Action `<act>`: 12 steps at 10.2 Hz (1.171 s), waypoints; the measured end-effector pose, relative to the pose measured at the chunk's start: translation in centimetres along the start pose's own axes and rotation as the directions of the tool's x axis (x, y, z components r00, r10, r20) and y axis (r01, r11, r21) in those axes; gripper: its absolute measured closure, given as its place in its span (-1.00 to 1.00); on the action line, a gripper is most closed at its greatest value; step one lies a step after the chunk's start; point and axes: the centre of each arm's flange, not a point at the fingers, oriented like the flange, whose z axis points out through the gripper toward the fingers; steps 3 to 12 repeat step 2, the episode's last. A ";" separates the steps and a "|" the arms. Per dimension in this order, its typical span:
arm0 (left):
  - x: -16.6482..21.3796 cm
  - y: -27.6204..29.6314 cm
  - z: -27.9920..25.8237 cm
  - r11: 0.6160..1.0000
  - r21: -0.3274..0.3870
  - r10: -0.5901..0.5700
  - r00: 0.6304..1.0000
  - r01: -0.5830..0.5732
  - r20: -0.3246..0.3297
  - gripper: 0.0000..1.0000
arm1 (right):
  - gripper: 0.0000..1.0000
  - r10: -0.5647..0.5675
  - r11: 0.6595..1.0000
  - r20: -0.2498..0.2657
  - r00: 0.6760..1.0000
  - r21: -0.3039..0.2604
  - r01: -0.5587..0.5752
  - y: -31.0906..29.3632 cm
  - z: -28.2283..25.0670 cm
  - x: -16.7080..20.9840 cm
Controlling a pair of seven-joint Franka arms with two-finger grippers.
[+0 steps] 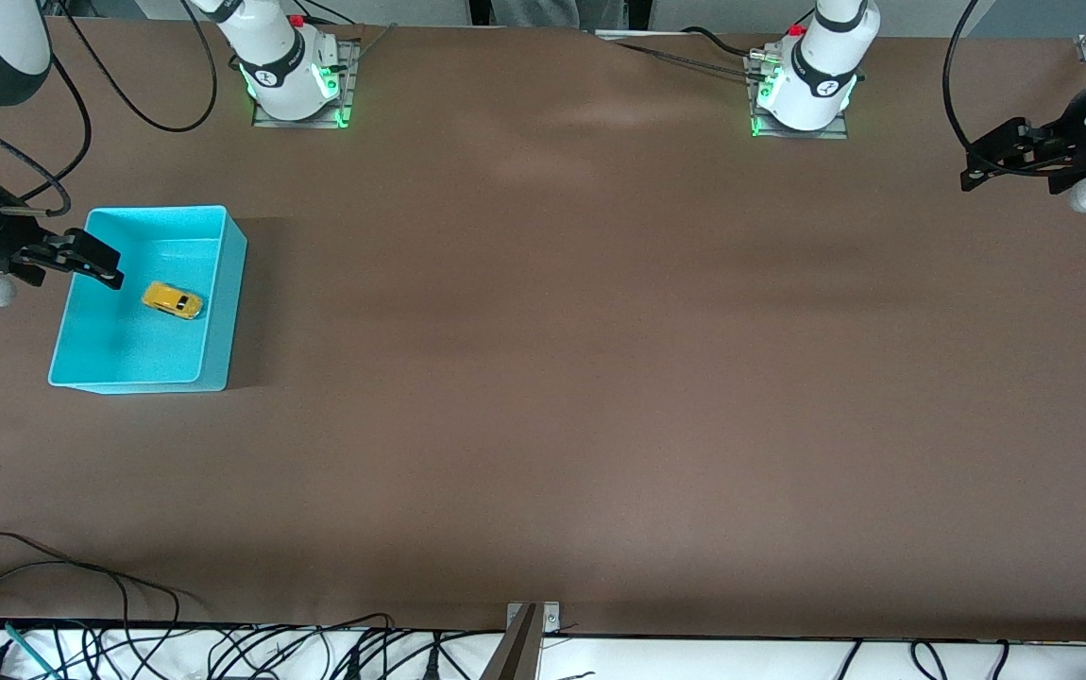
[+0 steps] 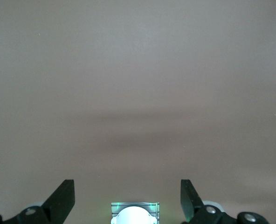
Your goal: Wind up and store yellow beetle car
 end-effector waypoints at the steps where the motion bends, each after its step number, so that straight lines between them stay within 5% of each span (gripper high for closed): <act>1: 0.0 0.0 0.0 1.000 0.000 0.000 1.000 0.000 0.000 -1.00 | -1.00 -0.003 1.000 0.000 1.000 0.000 0.003 -0.2 0.0 0.0; 12: 0.0 0.0 0.0 1.000 0.000 0.000 1.000 0.000 0.000 -1.00 | -1.00 -0.007 1.000 0.000 1.000 0.001 0.007 -0.4 0.0 0.0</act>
